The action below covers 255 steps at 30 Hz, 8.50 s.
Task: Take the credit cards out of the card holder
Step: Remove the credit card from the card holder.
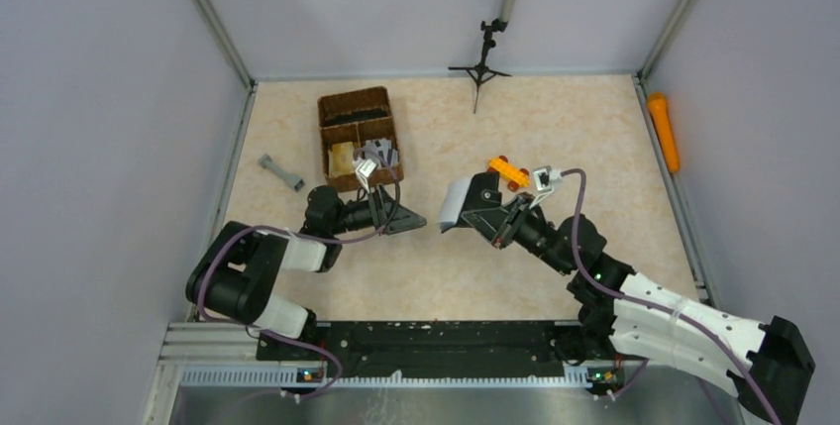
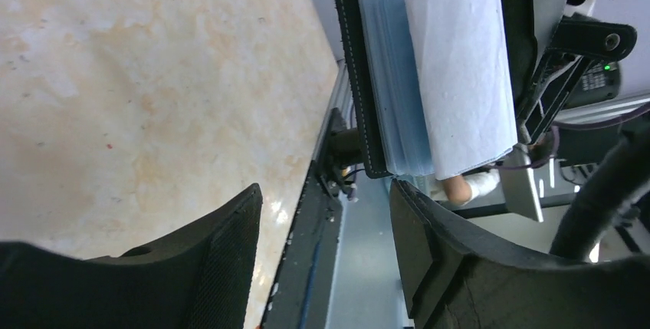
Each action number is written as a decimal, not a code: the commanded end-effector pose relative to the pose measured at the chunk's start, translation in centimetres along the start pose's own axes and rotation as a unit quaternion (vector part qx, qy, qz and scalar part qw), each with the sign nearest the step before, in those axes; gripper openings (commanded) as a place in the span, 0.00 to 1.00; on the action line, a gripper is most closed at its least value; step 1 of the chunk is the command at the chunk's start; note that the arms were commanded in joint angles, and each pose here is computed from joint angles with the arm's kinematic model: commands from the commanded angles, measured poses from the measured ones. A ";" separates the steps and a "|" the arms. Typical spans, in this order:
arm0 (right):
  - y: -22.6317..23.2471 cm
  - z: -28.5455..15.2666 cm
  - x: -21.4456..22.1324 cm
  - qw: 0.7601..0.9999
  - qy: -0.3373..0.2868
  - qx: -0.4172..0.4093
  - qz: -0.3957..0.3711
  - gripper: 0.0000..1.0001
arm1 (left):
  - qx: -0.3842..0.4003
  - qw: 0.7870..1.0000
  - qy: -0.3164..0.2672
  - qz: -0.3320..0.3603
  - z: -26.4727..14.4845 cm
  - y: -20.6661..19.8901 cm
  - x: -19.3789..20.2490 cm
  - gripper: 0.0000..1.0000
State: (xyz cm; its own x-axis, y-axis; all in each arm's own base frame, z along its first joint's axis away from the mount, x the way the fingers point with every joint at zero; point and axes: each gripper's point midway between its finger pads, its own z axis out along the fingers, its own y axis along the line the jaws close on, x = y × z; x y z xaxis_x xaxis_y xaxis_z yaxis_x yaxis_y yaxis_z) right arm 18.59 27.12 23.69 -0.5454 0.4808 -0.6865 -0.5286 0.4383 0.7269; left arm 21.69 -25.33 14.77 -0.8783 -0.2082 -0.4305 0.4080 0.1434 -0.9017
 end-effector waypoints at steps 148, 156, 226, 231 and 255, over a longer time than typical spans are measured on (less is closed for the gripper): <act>-9.9 3.2 14.5 0.950 0.241 0.192 -0.050 0.55 | -0.296 0.955 0.026 0.010 -3.1 6.7 7.1 0.11; -12.1 -1.5 14.0 0.935 0.249 0.242 -0.070 0.63 | -0.279 0.960 -0.013 0.006 -3.2 5.4 6.1 0.09; 0.2 -2.2 3.6 0.961 -0.021 -0.049 0.272 0.31 | 0.112 0.984 -0.126 -0.058 -2.6 -13.1 1.6 0.07; 0.8 -2.2 3.6 0.961 -0.016 -0.063 0.268 0.30 | 0.111 0.984 -0.124 -0.058 -2.5 -13.0 1.6 0.07; 4.4 -2.6 2.4 0.961 -0.012 -0.144 0.236 0.31 | 0.119 0.984 -0.115 -0.061 -2.0 -13.2 1.9 0.07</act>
State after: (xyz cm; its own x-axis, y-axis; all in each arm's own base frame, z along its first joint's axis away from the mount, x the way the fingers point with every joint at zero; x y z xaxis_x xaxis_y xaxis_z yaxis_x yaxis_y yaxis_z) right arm 14.08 27.70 20.08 -0.7598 0.5935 -0.2654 -0.2810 0.0684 0.9573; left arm 14.91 -25.75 24.09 -0.8660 -0.4316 -0.2527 0.3080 -0.0622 -0.9494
